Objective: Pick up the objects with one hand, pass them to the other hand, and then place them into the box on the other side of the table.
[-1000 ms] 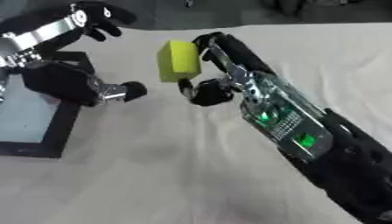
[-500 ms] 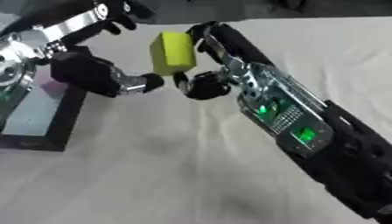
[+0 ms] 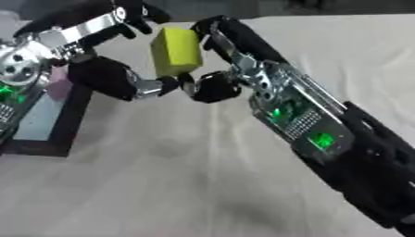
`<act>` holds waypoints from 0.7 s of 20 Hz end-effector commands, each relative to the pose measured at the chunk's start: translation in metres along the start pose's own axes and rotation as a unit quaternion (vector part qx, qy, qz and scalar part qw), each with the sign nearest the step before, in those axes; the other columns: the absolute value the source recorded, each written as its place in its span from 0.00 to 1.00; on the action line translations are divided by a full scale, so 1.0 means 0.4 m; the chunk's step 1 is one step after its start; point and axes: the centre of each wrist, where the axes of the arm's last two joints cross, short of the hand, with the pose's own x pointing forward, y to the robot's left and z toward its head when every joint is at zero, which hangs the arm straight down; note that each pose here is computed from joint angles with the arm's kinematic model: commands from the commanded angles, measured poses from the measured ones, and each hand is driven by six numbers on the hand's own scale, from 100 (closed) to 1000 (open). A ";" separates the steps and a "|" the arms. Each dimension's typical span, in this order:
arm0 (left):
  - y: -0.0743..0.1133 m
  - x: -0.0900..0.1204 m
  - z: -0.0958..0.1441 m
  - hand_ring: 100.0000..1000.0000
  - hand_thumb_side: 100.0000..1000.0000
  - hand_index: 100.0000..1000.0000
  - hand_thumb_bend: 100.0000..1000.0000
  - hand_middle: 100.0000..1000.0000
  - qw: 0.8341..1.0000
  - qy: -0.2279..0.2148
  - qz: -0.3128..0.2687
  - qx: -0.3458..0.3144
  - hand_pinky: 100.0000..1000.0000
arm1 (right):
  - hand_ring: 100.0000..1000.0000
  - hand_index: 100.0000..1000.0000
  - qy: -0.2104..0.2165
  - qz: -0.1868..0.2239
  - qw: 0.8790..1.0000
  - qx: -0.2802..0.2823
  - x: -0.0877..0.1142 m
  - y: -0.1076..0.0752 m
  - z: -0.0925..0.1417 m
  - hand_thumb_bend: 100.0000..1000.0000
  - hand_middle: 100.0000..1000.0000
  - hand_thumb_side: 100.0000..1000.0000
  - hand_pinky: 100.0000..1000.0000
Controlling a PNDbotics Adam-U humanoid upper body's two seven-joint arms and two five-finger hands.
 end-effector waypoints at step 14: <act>0.006 0.019 -0.004 0.83 0.24 0.88 0.27 0.84 1.000 -0.002 0.011 0.017 0.82 | 0.73 0.55 -0.019 0.005 1.000 -0.010 0.023 -0.025 0.008 0.00 0.70 0.00 0.80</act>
